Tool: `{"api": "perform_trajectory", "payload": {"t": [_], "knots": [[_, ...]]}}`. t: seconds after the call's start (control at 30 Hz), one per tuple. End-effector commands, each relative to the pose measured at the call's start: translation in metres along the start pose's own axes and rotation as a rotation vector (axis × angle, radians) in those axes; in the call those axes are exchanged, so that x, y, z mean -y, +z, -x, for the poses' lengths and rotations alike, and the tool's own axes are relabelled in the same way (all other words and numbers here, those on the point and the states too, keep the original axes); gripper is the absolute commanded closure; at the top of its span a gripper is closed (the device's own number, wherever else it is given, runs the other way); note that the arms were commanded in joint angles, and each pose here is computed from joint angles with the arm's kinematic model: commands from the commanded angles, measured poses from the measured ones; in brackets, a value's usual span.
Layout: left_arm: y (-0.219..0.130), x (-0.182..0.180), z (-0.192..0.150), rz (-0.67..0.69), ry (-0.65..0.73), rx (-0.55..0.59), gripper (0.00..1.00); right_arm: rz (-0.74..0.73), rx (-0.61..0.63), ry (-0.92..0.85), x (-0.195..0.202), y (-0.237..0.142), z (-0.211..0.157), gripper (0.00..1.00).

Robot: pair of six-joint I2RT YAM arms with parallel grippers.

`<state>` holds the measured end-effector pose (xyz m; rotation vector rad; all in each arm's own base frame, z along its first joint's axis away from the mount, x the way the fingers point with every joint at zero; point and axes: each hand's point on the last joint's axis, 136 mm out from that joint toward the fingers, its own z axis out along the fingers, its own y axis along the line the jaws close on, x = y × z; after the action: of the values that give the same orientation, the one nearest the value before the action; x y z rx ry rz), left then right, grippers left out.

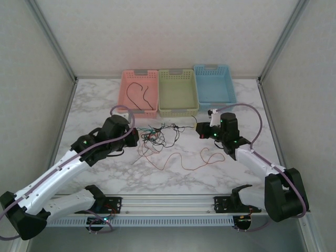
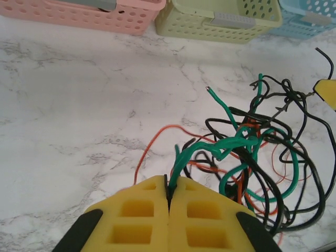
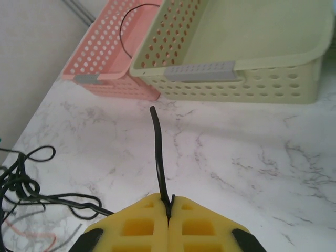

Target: Untangle the cables

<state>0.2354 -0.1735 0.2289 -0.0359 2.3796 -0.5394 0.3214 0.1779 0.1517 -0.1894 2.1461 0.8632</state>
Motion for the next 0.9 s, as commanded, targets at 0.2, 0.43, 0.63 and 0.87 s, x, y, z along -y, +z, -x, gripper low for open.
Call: {"api": "perform_trajectory", "payload": {"t": [0.2,0.43,0.63,0.87], "knots": [[-0.059,-0.079,0.009,0.283,0.003,0.083,1.0,-0.575,0.1,0.325,0.148,-0.058,-0.019,1.0],[-0.066,-0.076,0.011,0.245,-0.009,0.098,1.0,-0.534,0.106,0.319,0.144,-0.055,-0.016,1.0],[-0.053,-0.035,0.011,0.029,-0.007,0.066,1.0,-0.455,0.1,0.312,0.133,-0.048,-0.016,1.0],[-0.051,0.022,0.009,-0.28,0.025,0.018,1.0,-0.369,0.1,0.303,0.118,-0.045,-0.014,1.0]]}}
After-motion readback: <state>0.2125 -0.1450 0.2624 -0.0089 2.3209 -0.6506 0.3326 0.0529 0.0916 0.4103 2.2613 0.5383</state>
